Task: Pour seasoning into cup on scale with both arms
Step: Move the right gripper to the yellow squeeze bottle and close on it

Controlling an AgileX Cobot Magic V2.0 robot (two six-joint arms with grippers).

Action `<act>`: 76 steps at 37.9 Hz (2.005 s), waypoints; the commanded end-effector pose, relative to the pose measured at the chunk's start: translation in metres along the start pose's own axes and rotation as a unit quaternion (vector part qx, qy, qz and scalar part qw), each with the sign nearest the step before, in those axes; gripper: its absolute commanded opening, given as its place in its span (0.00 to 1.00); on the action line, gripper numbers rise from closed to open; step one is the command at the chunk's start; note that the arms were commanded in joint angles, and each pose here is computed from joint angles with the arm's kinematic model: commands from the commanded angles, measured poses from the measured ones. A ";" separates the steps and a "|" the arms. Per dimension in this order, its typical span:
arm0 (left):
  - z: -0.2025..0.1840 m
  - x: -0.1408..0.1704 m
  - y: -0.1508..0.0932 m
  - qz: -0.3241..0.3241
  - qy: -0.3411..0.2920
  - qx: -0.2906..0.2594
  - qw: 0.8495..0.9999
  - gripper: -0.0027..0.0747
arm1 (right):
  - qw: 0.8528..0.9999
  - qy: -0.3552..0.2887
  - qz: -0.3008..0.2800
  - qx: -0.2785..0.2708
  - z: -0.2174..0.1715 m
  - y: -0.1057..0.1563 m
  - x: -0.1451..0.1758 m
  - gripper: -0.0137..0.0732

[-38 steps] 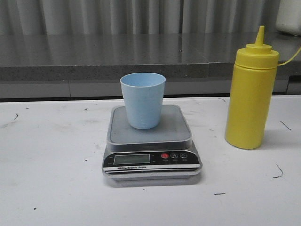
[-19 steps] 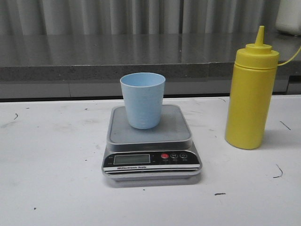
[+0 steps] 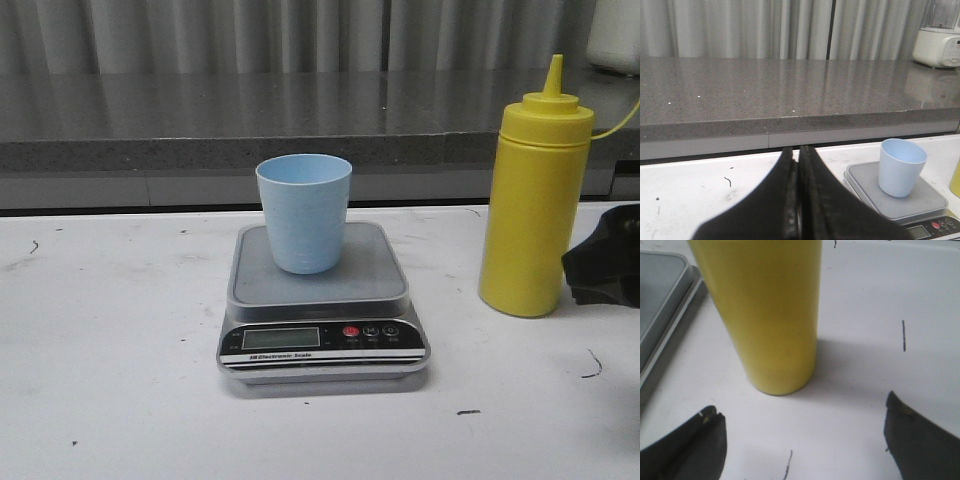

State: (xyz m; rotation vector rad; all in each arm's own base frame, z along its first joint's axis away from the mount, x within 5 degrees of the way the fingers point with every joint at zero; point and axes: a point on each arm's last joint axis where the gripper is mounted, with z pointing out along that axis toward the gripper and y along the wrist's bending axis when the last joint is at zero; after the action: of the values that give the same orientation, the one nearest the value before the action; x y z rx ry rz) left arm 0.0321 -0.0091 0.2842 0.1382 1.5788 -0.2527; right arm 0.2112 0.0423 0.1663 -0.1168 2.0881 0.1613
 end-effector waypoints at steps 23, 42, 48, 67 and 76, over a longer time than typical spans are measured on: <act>-0.002 -0.016 -0.001 -0.009 -0.051 0.005 0.999 0.01 | 0.992 -0.124 0.013 -0.029 0.025 0.005 -0.016 0.91; -0.002 -0.016 -0.001 -0.009 -0.051 0.005 0.999 0.01 | 0.986 -0.160 0.022 -0.035 0.058 0.006 -0.021 0.91; -0.002 -0.016 -0.001 -0.009 -0.051 0.005 0.999 0.01 | 0.986 -0.164 0.022 -0.036 0.069 0.007 -0.022 0.91; -0.002 -0.016 -0.001 -0.009 -0.051 0.005 0.999 0.01 | 0.972 -0.230 0.024 -0.045 0.088 0.006 -0.014 0.91; -0.002 -0.016 -0.001 -0.009 -0.051 0.005 0.999 0.01 | 0.971 -0.235 0.024 -0.046 0.094 0.007 -0.017 0.91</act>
State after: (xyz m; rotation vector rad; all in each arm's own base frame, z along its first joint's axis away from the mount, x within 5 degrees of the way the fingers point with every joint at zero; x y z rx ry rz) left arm 0.0321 -0.0091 0.2842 0.1377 1.5789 -0.2532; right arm 0.2925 0.0630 0.1060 -0.0808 1.8228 0.2603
